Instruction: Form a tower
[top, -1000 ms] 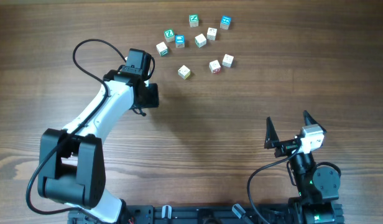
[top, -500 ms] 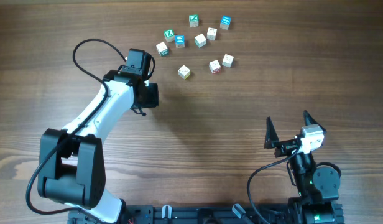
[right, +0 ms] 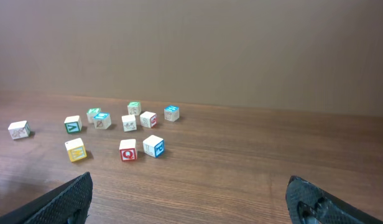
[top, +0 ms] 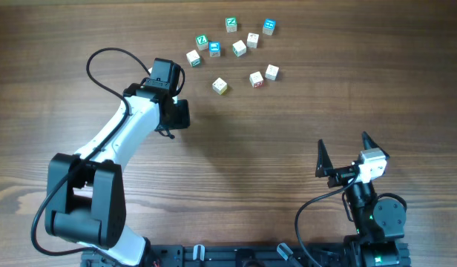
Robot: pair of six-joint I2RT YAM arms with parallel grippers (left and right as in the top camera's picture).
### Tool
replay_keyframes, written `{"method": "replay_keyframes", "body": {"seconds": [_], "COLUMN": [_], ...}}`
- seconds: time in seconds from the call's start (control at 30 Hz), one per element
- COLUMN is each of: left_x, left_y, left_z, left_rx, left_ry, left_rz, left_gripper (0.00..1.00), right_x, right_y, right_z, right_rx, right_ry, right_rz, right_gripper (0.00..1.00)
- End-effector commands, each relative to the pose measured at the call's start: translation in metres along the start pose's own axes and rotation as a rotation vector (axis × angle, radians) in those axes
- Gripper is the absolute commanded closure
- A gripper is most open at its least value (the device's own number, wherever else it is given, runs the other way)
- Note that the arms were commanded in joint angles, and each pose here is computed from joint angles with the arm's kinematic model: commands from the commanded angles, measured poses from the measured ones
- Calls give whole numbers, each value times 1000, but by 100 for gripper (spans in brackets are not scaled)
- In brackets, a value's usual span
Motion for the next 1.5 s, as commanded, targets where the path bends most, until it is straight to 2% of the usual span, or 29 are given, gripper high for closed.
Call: {"method": "replay_keyframes", "body": {"seconds": [0.0, 0.03, 0.07, 0.37, 0.5, 1.47], "left_x": [3, 3, 3, -2, -1, 2], "left_y": [-4, -4, -4, -4, -4, -4], "left_z": [0, 0, 0, 0, 1, 1], "left_rx": [9, 9, 9, 1, 0, -1], "left_ry": [16, 16, 16, 5, 5, 39], "left_rz": [18, 18, 18, -9, -5, 9], "left_gripper": [47, 49, 57, 57, 66, 67], "right_x": [-1, -1, -1, -1, -1, -1], "right_y": [0, 0, 0, 0, 0, 0], "right_z": [1, 1, 1, 1, 1, 1], "right_rx": [-13, -14, -14, -14, -13, -13], "right_ry": [14, 15, 15, 14, 15, 14], "right_rz": [-5, -5, -4, -5, -5, -5], "right_gripper": [0, 1, 0, 0, 0, 0]}}
Point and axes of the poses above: each gripper's point midway between its finger pads, its own y axis back along the fingers, its own z axis along the line the jaws close on, x = y × z, the point moved 6 cm from there along y, back along the fingers, and after that the axes turned 11 degrees about -y, right-handed, at the moved point
